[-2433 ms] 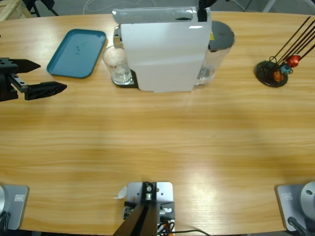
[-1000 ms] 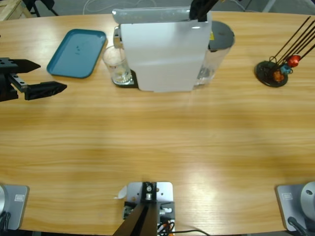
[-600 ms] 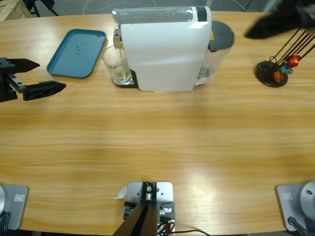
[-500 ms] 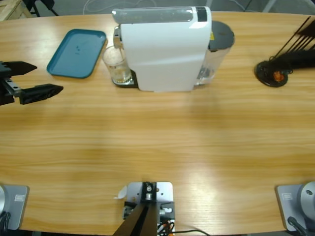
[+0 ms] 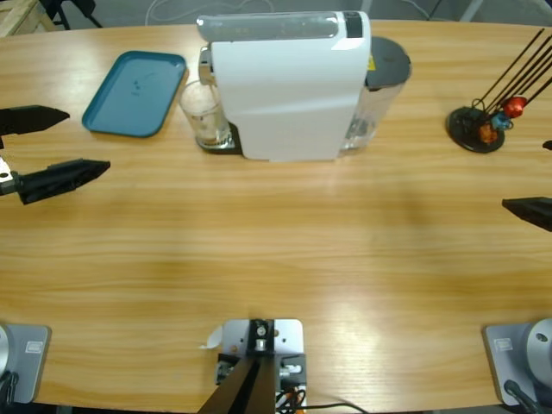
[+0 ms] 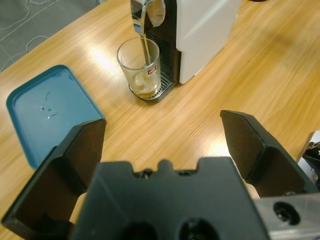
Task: Pour coffee
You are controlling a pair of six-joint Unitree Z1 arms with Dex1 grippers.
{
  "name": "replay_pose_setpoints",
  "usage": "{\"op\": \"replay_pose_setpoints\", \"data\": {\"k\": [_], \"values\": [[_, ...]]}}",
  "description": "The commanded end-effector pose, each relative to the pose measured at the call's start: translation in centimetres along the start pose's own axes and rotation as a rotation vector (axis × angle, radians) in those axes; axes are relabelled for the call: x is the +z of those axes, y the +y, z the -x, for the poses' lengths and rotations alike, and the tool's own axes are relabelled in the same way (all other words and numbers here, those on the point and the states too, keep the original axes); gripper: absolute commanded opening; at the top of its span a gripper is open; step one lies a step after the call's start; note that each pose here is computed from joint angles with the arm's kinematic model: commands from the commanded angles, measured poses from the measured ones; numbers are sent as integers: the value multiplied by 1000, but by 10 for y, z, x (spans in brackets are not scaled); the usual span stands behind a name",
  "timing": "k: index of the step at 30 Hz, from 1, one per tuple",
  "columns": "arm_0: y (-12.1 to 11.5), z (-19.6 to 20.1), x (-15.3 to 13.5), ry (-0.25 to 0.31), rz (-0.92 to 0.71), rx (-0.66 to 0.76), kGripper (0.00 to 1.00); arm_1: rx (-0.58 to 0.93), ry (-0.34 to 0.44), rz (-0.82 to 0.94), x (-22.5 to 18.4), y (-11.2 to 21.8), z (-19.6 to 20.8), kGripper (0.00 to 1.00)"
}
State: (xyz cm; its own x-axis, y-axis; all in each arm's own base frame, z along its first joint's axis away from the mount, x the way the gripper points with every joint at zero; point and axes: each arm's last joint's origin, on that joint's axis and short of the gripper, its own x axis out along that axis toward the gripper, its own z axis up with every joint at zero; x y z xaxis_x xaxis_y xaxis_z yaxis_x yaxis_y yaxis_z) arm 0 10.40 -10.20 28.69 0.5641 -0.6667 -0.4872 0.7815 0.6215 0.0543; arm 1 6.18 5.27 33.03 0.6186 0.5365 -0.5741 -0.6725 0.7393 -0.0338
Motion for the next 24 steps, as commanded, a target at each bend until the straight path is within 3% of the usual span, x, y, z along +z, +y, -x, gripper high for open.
{"op": "replay_pose_setpoints", "data": {"k": [1, 24], "values": [[-4, -3, -13, 18, -12, -30, 1000, 33, -20, 6, -12, 2, -3, 862], [-2, -13, -17, 60, -6, -18, 1000, 39, -16, -12, -21, 3, -17, 862]]}}
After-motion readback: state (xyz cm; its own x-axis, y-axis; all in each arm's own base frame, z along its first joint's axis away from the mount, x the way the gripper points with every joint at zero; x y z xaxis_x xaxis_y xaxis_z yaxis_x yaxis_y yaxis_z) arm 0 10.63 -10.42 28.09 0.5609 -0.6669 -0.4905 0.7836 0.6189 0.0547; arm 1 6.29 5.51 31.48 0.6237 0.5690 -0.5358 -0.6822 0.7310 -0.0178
